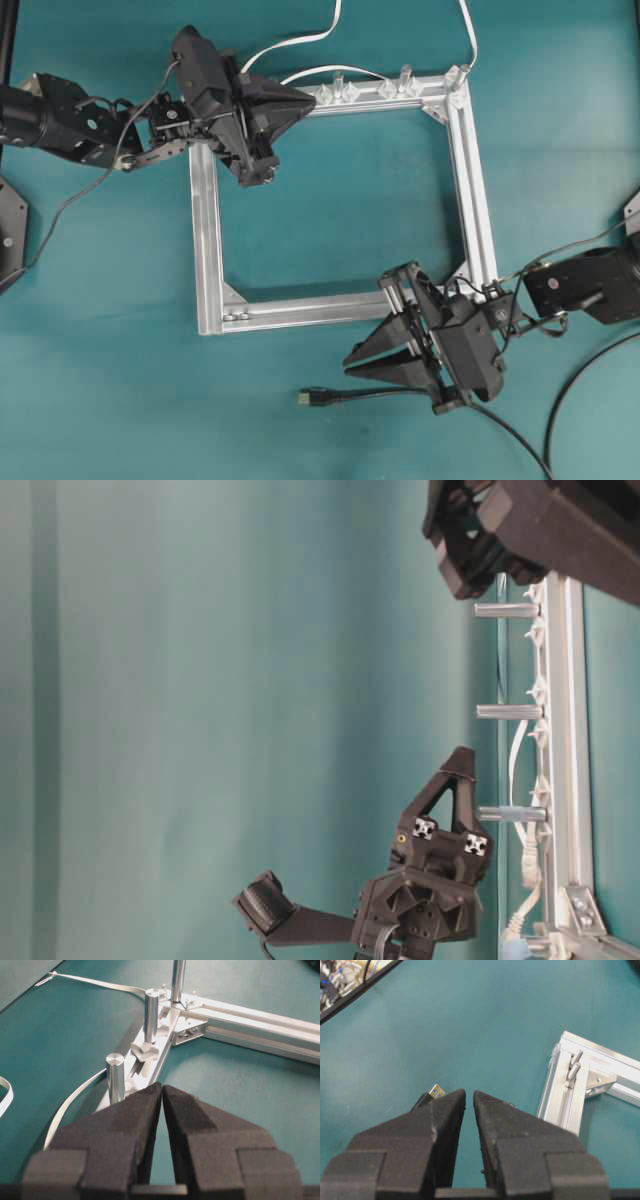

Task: Insert the wire through the string loop located on the right side.
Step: 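Open the right gripper and lower it over the black USB cable plug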

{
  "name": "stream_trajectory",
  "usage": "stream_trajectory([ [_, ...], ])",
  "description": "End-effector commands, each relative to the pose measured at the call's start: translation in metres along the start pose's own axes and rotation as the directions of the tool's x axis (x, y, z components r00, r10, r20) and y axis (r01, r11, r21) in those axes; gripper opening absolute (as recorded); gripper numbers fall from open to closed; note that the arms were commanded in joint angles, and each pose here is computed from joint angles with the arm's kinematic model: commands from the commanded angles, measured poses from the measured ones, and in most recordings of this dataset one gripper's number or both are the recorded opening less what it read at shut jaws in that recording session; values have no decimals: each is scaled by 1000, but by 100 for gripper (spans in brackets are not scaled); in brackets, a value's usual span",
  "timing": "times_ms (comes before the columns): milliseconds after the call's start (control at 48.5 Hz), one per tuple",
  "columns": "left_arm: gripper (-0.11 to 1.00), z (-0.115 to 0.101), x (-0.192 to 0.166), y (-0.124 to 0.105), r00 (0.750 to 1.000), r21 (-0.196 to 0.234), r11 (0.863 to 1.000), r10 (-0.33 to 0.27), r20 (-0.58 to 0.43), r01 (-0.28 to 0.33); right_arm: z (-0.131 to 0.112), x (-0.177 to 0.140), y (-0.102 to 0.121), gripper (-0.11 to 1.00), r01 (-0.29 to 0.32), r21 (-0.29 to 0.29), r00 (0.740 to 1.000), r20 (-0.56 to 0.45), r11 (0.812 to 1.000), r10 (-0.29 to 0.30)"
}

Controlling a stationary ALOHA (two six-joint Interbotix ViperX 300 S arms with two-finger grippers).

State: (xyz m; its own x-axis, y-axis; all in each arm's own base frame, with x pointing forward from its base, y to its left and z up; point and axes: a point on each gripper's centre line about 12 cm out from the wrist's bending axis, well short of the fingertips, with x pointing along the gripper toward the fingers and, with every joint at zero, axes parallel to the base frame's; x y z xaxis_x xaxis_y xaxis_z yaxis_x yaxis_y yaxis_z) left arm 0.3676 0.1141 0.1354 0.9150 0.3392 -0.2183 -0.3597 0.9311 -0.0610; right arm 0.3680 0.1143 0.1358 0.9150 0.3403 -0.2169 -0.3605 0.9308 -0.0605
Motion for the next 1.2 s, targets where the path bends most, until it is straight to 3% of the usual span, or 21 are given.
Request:
stream_trajectory([
  [0,15,14,1,-6,999,25,999,-35,19,35,7,2,-1,24,3,12,1000,23,1000,-4],
  [41,13,14,1,-6,999,24,999,-35,4,35,4,3,-2,22,10,18,1000,7,1000,-10],
  [103,1,14,0,-6,999,25,999,-36,-12,36,1,3,-2,9,10,17,1000,-20,1000,-9],
  [186,0,15,-1,-7,999,24,999,-37,-15,37,-4,3,-1,0,9,16,998,-61,1000,-8],
  [536,1,14,-1,-8,998,23,999,-39,-41,40,9,12,-2,1,11,17,999,-40,1000,-11],
  [598,12,14,-1,-9,998,24,999,-42,-44,43,9,12,-2,1,12,25,999,-40,1000,-11],
  [701,40,14,-2,-12,998,27,998,-49,-50,51,9,12,-3,18,25,49,999,-40,998,-23],
  [804,66,15,-5,-12,997,28,998,-51,-50,52,9,12,-2,48,37,70,999,-34,997,-35],
  [928,64,16,-8,-12,997,26,998,-50,-56,51,11,11,0,80,62,112,998,-10,992,-61],
  [1175,64,16,-10,-12,997,26,998,-50,-59,51,9,7,9,78,158,244,985,33,957,-171],
])
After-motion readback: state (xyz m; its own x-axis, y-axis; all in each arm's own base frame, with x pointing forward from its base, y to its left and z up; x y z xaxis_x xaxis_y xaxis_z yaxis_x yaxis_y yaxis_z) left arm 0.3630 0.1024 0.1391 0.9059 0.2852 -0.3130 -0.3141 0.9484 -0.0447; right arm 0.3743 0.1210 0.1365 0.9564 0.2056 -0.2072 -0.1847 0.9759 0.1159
